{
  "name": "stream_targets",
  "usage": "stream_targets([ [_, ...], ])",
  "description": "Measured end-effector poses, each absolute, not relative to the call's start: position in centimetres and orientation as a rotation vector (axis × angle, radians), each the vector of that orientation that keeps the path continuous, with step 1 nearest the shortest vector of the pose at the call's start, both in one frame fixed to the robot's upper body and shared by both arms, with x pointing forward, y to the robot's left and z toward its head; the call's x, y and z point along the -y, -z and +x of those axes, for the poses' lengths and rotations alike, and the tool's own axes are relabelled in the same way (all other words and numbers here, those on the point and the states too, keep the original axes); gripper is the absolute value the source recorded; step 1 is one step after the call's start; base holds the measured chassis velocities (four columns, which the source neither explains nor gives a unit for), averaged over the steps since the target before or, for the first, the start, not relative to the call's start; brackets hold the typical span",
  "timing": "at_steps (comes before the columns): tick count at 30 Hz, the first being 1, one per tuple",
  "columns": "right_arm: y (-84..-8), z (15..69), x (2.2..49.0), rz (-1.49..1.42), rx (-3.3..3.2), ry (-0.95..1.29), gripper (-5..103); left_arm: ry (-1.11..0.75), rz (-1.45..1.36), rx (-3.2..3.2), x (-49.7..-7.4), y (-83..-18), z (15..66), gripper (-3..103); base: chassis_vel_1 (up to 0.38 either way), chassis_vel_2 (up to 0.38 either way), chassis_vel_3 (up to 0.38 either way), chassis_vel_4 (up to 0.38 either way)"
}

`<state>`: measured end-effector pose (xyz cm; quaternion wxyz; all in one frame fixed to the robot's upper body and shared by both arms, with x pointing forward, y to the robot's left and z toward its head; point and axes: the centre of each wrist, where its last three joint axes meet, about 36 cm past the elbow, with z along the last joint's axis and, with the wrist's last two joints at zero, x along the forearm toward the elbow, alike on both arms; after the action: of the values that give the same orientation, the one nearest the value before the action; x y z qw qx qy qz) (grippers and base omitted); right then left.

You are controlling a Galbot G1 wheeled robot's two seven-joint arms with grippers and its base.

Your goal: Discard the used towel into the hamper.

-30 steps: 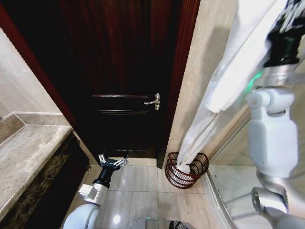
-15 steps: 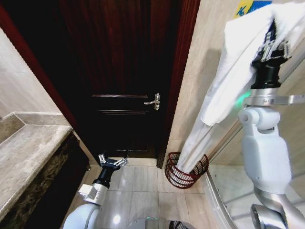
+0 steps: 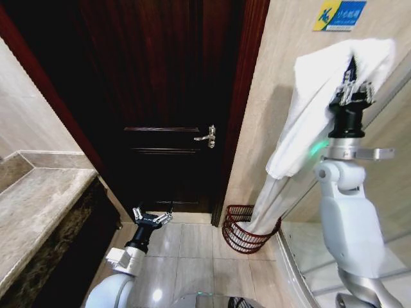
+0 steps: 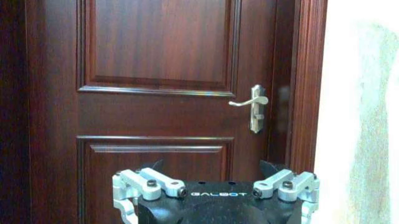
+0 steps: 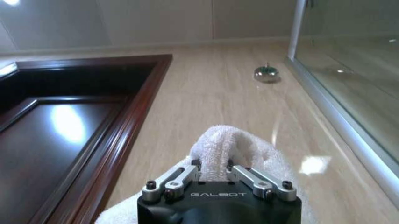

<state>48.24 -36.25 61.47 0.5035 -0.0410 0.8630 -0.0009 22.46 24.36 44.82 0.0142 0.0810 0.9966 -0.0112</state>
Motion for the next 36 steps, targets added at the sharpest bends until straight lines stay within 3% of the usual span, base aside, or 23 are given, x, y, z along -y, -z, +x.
stream_targets([
  [36,-49.4,42.6,35.5,-0.069,-2.219,-0.013,12,0.035,0.252,-3.103,-24.4,-44.8,22.5,100,0.000,0.000,0.000,0.000],
])
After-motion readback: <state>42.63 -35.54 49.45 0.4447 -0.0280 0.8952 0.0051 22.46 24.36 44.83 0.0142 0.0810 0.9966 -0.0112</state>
